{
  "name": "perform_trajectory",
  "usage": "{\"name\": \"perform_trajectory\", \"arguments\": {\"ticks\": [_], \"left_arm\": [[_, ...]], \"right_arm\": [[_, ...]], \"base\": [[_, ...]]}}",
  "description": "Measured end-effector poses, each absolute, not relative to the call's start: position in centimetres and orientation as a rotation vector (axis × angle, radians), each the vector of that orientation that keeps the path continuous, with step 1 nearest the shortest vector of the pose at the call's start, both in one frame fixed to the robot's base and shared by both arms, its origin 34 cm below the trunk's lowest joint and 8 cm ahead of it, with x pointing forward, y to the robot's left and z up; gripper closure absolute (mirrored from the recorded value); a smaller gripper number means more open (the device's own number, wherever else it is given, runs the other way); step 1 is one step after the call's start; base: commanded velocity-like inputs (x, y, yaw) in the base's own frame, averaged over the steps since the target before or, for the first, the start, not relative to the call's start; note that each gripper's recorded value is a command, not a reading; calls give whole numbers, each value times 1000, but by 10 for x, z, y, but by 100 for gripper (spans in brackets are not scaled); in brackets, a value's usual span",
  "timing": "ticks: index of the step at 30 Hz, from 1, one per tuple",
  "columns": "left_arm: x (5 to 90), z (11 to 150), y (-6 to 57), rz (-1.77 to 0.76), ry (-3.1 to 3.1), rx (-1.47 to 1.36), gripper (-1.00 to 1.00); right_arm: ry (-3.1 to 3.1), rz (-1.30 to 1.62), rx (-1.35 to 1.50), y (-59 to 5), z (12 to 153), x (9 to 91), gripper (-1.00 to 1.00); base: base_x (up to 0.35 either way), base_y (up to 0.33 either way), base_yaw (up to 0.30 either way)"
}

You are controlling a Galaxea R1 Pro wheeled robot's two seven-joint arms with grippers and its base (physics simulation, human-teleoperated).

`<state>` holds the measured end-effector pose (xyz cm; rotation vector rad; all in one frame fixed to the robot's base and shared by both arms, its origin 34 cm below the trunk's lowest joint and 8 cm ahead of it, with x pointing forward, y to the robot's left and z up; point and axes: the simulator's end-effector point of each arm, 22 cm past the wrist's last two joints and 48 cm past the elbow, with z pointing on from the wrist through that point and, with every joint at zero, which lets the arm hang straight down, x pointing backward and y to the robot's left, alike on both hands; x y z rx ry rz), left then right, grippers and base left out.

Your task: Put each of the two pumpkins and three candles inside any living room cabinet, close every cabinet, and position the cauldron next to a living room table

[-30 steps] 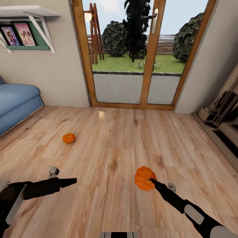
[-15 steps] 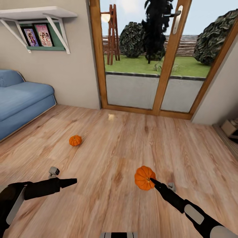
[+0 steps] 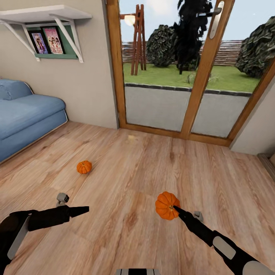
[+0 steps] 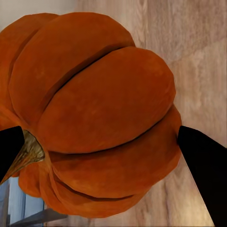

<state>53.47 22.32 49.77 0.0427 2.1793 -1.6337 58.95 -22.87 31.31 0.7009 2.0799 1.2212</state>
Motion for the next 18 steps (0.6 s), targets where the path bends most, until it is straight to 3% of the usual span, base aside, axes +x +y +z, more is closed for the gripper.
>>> {"name": "perform_trajectory", "arguments": {"ticks": [5, 18], "left_arm": [[534, 495, 225, -1637, 2184, 28, -100], [534, 493, 226, -1637, 2188, 21, -100]], "right_arm": [[2079, 1220, 700, -229, 313, 590, 100], [2079, 1219, 702, -230, 313, 590, 100]], "base": [[324, -17, 164], [328, -1, 6]]}}
